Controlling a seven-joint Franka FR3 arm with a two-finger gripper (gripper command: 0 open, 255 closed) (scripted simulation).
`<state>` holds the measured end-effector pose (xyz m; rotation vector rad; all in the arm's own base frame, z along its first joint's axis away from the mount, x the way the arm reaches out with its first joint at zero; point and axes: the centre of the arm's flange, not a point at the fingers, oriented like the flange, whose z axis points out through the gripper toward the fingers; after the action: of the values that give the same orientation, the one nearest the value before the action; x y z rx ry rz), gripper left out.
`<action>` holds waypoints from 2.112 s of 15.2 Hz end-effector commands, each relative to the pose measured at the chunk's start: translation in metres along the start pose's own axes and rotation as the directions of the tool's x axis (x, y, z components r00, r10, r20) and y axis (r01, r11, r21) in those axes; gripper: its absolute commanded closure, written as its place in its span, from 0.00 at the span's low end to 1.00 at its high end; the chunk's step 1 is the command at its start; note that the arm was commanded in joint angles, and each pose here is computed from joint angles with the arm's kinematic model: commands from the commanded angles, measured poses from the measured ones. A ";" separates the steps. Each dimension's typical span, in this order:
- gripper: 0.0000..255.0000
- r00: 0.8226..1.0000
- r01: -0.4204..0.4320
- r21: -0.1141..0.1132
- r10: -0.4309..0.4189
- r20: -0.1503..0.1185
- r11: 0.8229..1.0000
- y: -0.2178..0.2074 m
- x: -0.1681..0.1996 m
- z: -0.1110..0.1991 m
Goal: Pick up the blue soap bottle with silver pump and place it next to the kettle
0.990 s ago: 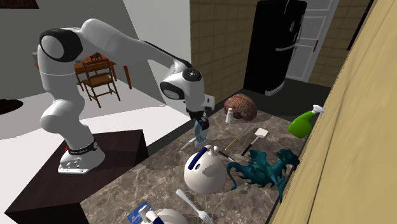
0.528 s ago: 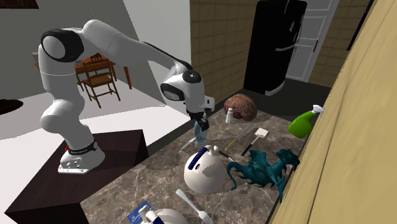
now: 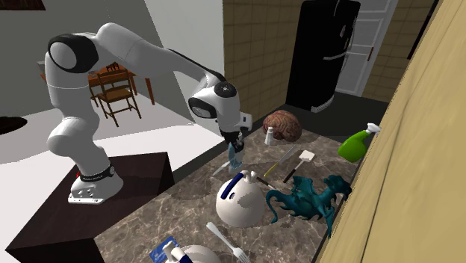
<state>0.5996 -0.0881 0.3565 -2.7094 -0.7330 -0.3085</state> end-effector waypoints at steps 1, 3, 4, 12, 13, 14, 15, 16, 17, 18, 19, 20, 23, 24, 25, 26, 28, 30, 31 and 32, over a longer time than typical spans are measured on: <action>1.00 1.000 0.000 0.001 0.000 0.001 1.000 0.000 0.000 0.001; 1.00 1.000 0.000 0.001 0.000 0.001 1.000 0.000 0.000 0.001; 1.00 1.000 0.000 0.001 0.000 0.001 1.000 -0.002 0.001 -0.004; 1.00 1.000 0.000 0.001 0.000 0.001 1.000 -0.012 0.013 -0.043; 1.00 1.000 0.000 0.001 0.000 0.001 1.000 -0.013 0.015 -0.048; 1.00 1.000 0.000 0.001 0.000 0.001 1.000 -0.015 0.016 -0.053; 1.00 1.000 0.000 0.001 0.000 0.001 1.000 -0.016 0.018 -0.058; 1.00 1.000 0.000 0.001 0.000 0.001 1.000 -0.017 0.019 -0.063; 1.00 1.000 0.000 0.001 0.000 0.001 1.000 -0.019 0.021 -0.068; 1.00 1.000 0.000 0.001 0.000 0.001 1.000 -0.020 0.022 -0.072; 1.00 1.000 0.000 0.001 0.000 0.001 1.000 -0.021 0.024 -0.077; 1.00 1.000 0.000 0.001 0.000 0.001 1.000 -0.022 0.025 -0.082; 1.00 1.000 0.000 0.001 0.000 0.001 1.000 -0.026 0.030 -0.097; 1.00 1.000 0.000 0.001 0.000 0.001 1.000 -0.028 0.031 -0.102; 1.00 1.000 0.000 0.001 0.000 0.001 1.000 -0.029 0.033 -0.107; 1.00 1.000 0.000 0.001 0.000 0.001 1.000 -0.030 0.034 -0.112; 1.00 1.000 0.000 0.001 0.000 0.001 1.000 -0.033 0.037 -0.121; 1.00 1.000 0.000 0.001 0.000 0.001 1.000 -0.035 0.040 -0.131; 1.00 1.000 0.000 0.001 0.000 0.001 1.000 -0.037 0.042 -0.136; 1.00 1.000 0.000 0.001 0.000 0.001 1.000 -0.038 0.043 -0.141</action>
<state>0.5998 -0.0870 0.5032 -2.7086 -0.7337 -0.3061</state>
